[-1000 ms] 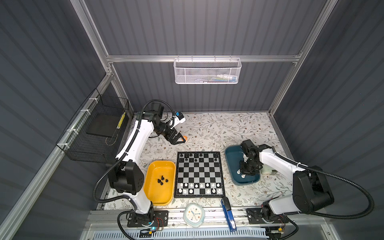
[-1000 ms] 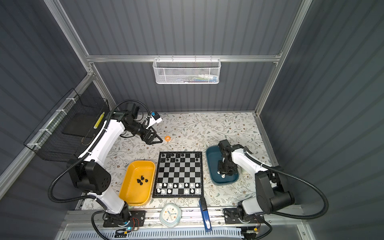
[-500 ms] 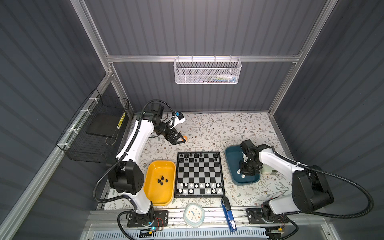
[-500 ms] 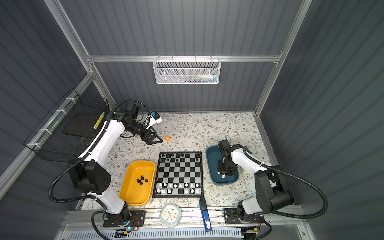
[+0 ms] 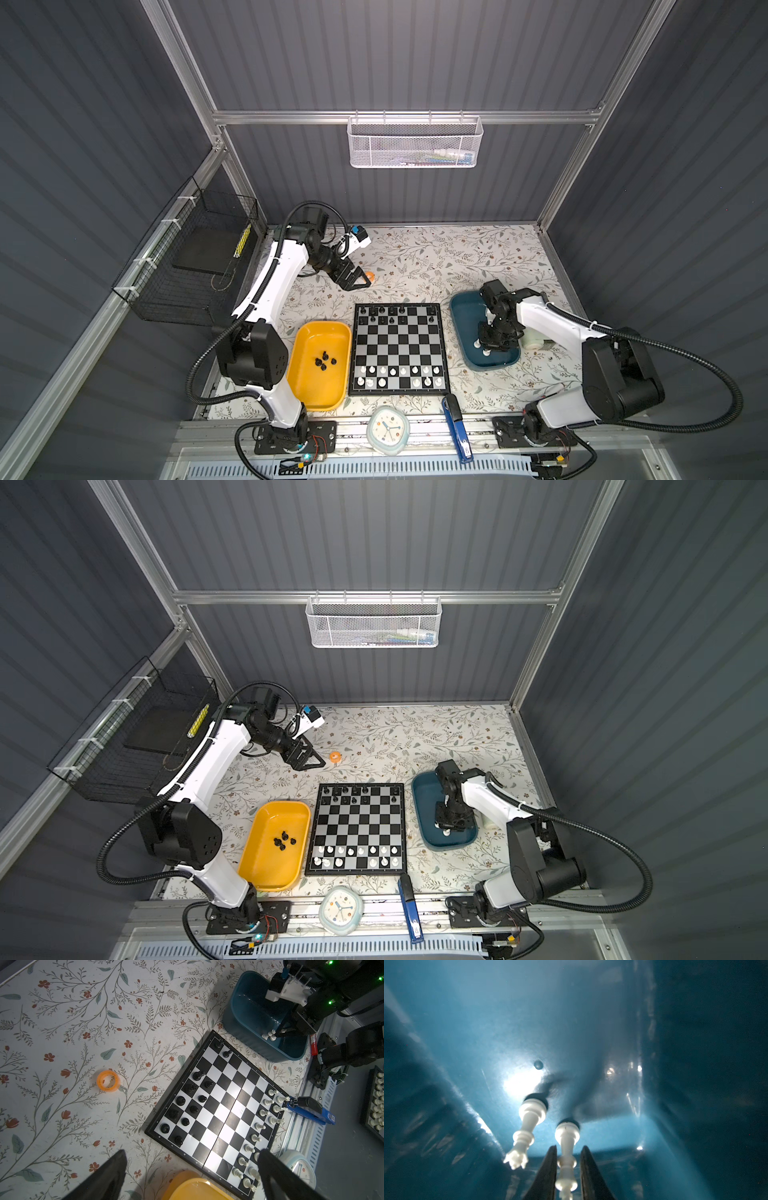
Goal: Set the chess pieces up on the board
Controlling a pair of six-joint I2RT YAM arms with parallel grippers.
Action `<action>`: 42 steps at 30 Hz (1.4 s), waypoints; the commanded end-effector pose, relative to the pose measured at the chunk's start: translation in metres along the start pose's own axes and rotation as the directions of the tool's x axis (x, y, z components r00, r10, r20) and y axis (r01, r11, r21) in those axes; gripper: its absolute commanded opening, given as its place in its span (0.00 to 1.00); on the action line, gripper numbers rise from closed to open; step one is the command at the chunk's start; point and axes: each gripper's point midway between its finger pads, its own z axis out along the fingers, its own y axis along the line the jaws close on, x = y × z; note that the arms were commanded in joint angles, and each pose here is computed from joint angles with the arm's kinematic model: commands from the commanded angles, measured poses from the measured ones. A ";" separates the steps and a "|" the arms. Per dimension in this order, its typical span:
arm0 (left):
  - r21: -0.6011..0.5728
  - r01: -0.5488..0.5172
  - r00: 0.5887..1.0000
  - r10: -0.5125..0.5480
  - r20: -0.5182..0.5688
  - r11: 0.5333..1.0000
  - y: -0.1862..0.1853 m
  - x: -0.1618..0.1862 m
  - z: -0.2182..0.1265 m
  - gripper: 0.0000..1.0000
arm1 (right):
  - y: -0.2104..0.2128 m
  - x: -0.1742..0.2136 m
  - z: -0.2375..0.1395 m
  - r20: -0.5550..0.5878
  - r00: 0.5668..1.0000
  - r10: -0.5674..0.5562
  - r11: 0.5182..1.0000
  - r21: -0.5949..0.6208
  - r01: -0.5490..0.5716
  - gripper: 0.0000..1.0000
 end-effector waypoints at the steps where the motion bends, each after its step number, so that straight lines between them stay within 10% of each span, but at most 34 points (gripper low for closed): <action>1: -0.003 -0.008 1.000 0.008 -0.001 1.000 -0.005 0.002 -0.004 0.99 | -0.001 -0.003 -0.004 0.009 1.000 -0.010 1.000 0.013 0.010 0.23; 42: -0.016 -0.016 1.000 0.016 -0.009 1.000 -0.001 0.001 -0.005 0.99 | -0.005 -0.003 -0.048 0.049 0.998 -0.036 0.998 0.046 0.034 0.19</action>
